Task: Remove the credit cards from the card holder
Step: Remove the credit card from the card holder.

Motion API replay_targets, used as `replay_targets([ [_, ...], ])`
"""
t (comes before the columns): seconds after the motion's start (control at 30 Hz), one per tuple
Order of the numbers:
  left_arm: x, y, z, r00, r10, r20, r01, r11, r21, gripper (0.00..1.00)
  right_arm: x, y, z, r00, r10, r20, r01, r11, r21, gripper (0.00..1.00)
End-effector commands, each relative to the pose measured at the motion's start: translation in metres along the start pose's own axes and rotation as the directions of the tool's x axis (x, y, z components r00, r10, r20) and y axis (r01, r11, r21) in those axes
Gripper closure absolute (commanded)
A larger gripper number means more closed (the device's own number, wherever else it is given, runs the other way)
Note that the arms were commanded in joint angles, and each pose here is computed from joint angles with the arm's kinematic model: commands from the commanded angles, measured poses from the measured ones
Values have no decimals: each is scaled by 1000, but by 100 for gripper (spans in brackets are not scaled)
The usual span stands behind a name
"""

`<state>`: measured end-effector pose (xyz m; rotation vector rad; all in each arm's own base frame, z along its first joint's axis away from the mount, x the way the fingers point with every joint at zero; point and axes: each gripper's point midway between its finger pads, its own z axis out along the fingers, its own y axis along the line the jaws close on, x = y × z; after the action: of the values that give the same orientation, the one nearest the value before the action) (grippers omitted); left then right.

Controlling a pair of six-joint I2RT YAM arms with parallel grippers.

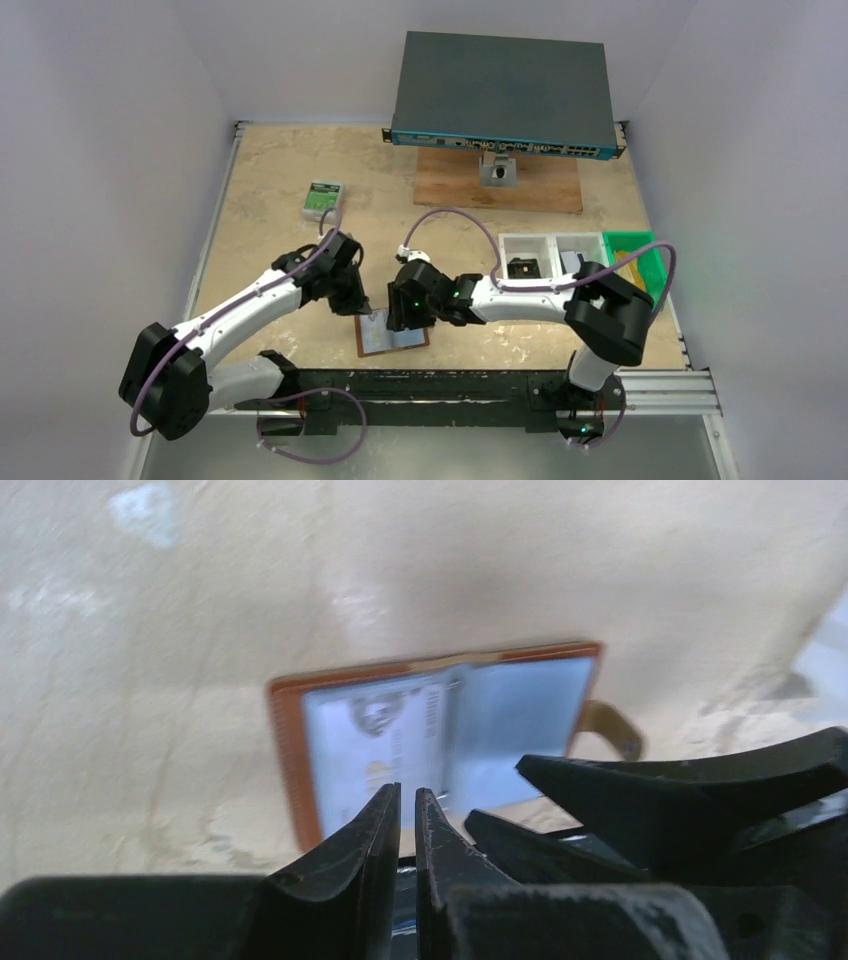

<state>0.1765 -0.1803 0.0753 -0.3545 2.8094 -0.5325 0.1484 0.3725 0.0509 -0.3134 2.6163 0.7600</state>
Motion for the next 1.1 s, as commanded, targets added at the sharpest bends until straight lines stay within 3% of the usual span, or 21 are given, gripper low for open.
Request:
replay_targets([
  [0.0, 23, 42, 6, 999, -6, -51, 0, 995, -102, 90, -7, 44, 9, 1000, 0, -13, -2, 987, -161, 57],
  [0.4, 32, 44, 24, 996, -36, -76, 30, 997, -74, 94, 8, 38, 30, 997, 3, -75, -14, 989, -147, 60],
  [0.7, 32, 48, 24, 996, -49, -69, 42, 994, -96, 98, -12, 44, 16, 1000, -6, -7, 5, 992, -128, 61],
  [1.07, 32, 56, 21, 997, -46, -60, 37, 991, -131, 100, -3, 53, 27, 999, -18, -50, 10, 986, -164, 60],
])
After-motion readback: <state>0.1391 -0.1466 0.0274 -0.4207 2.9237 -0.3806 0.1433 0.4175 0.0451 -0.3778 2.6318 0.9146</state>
